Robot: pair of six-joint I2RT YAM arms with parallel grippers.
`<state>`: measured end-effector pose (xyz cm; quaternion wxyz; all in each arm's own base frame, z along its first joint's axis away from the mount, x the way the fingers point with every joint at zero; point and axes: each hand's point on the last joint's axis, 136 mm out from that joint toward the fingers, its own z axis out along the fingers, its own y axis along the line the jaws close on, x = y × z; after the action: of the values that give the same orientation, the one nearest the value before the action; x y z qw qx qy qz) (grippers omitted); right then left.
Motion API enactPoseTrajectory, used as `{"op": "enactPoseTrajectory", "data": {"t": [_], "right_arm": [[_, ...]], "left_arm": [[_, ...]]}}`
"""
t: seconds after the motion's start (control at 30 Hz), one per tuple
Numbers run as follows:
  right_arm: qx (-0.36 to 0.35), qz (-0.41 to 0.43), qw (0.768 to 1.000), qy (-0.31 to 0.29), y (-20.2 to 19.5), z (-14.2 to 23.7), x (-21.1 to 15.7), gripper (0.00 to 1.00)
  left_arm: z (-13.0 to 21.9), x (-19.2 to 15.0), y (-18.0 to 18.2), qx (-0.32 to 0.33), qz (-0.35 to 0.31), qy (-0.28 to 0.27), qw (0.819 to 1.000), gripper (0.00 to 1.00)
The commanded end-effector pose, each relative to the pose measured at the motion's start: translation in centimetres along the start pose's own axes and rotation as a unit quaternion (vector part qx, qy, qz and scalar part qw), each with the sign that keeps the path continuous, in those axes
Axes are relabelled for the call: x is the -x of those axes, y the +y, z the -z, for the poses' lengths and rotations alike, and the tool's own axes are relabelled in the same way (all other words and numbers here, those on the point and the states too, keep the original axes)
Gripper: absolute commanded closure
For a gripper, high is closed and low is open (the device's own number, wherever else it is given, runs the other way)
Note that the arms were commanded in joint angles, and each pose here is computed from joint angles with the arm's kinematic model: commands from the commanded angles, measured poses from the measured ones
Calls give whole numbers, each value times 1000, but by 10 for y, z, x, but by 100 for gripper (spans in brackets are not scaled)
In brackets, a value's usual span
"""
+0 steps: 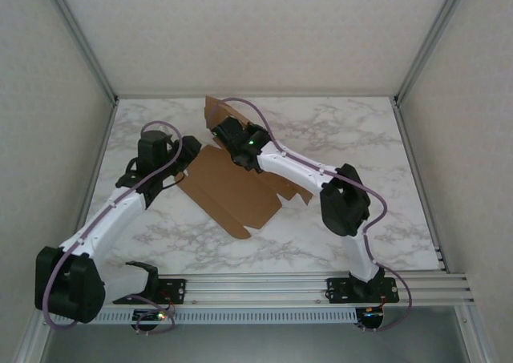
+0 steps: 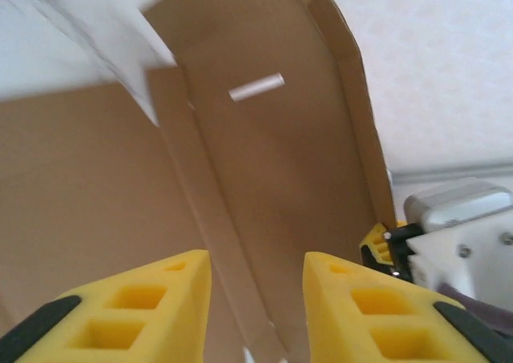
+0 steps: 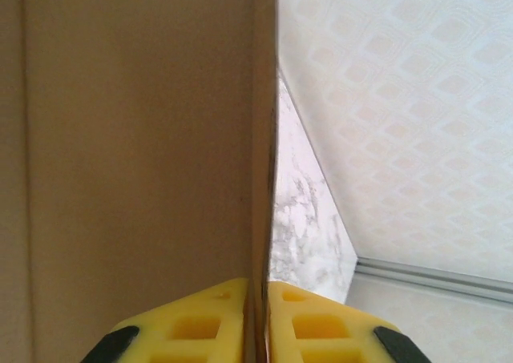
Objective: Fold the paper box
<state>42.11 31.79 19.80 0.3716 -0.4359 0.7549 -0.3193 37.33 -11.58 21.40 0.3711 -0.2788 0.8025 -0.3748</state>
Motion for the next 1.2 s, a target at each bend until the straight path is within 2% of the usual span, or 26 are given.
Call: {"op": "enactPoseTrajectory", "data": {"t": [0.0,0.1,0.2,0.33,0.43,0.47,0.5,0.6,0.67,0.73,0.77,0.8,0.87,0.93,1.0,1.17], "right_arm": [[17,-59,997,-38,-15,17,7,87],[22,-61,997,-39,-12,17,6,87],[24,-67,996,-47,-12,19,6,87],[28,-75,996,-51,-12,19,5,87],[59,-135,989,-31,-21,11,-8,85],[89,-177,980,-20,-25,7,-17,81],[122,-227,966,-7,-29,1,-28,72],[228,-351,907,52,-32,-32,-65,46],[233,-379,893,70,-33,-53,-85,39],[238,-405,881,53,-38,-67,-93,27],[242,-424,871,43,-42,-73,-97,15],[208,-446,869,56,-52,-84,-110,2],[181,-453,868,89,-63,-101,-127,1],[223,-440,867,76,-59,-109,-126,1],[306,-442,842,46,-49,-109,-119,1],[400,-482,777,61,-45,-130,-133,4]], "left_arm": [[-3,-3,-52,-107,24,43,993,62],[-11,5,-66,-110,32,47,992,60],[-21,13,-66,-94,46,40,994,59],[-40,9,-62,-97,73,56,991,58],[-53,5,-51,-80,79,67,991,58],[-57,1,-46,-73,82,75,991,58],[-61,-4,-40,-63,81,84,991,59],[-70,-23,-18,-21,64,104,992,60],[-73,-40,-6,-7,59,119,991,61],[-74,-59,6,7,53,136,989,61],[-74,-65,11,13,47,141,989,61],[-73,-71,16,20,43,148,988,62],[-70,-79,24,29,35,156,987,62],[-66,-84,32,37,26,161,986,62],[-61,-86,37,46,13,165,985,62],[-52,-93,43,48,6,173,984,61]]}}
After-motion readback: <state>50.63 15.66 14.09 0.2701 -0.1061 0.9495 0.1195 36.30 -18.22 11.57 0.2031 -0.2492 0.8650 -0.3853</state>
